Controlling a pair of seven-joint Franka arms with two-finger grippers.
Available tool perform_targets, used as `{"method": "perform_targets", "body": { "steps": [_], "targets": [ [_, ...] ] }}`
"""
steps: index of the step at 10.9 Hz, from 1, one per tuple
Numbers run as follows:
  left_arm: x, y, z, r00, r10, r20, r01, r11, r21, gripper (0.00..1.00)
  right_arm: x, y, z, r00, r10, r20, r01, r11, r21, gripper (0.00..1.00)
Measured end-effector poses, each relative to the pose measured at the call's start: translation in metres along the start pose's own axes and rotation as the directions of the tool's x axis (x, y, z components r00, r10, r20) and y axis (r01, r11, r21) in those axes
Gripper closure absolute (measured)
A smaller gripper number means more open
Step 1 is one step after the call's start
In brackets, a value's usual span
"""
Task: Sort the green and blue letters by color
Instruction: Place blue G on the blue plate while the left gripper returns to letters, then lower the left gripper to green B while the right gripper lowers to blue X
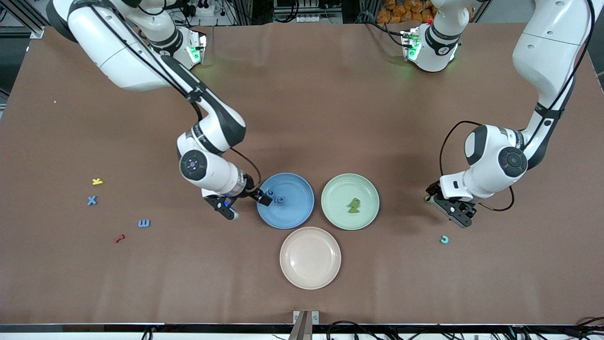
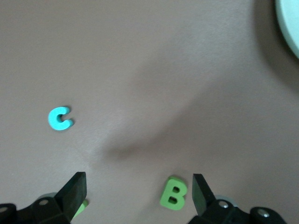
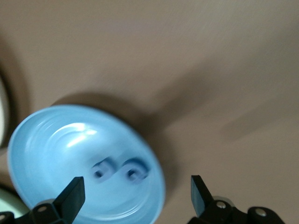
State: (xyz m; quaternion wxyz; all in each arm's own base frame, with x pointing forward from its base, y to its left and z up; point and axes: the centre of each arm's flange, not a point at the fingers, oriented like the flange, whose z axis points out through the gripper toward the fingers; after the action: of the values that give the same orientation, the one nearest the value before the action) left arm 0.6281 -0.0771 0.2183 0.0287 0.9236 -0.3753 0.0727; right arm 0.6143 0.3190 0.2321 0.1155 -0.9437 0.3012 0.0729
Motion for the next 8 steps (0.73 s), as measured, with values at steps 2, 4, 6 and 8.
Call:
{"method": "perform_targets", "body": {
  "steps": [2, 4, 6, 8],
  "targets": [
    [0.004, 0.02, 0.005, 0.998, 0.06, -0.014, -0.059, 0.998, 0.015, 0.0, 0.03, 0.038, -0.009, 0.995, -0.097, -0.007, 0.097, 0.995, -0.034, 0.0],
    [0.003, 0.032, 0.011, 0.994, 0.106, -0.009, -0.106, 0.994, 0.026, 0.0, 0.059, 0.085, -0.025, 0.977, -0.212, -0.013, 0.21, 0.975, -0.072, 0.0],
    [-0.001, 0.033, 0.014, 0.994, 0.113, 0.0, -0.113, 0.993, 0.025, 0.0, 0.083, 0.13, -0.042, 0.928, -0.367, -0.071, 0.347, 0.916, -0.203, 0.0],
    [-0.003, 0.035, 0.016, 0.993, 0.116, 0.005, -0.116, 0.993, 0.02, 0.0, 0.111, 0.179, -0.053, 0.893, -0.439, -0.103, 0.386, 0.863, -0.326, 0.0]
  ]
}}
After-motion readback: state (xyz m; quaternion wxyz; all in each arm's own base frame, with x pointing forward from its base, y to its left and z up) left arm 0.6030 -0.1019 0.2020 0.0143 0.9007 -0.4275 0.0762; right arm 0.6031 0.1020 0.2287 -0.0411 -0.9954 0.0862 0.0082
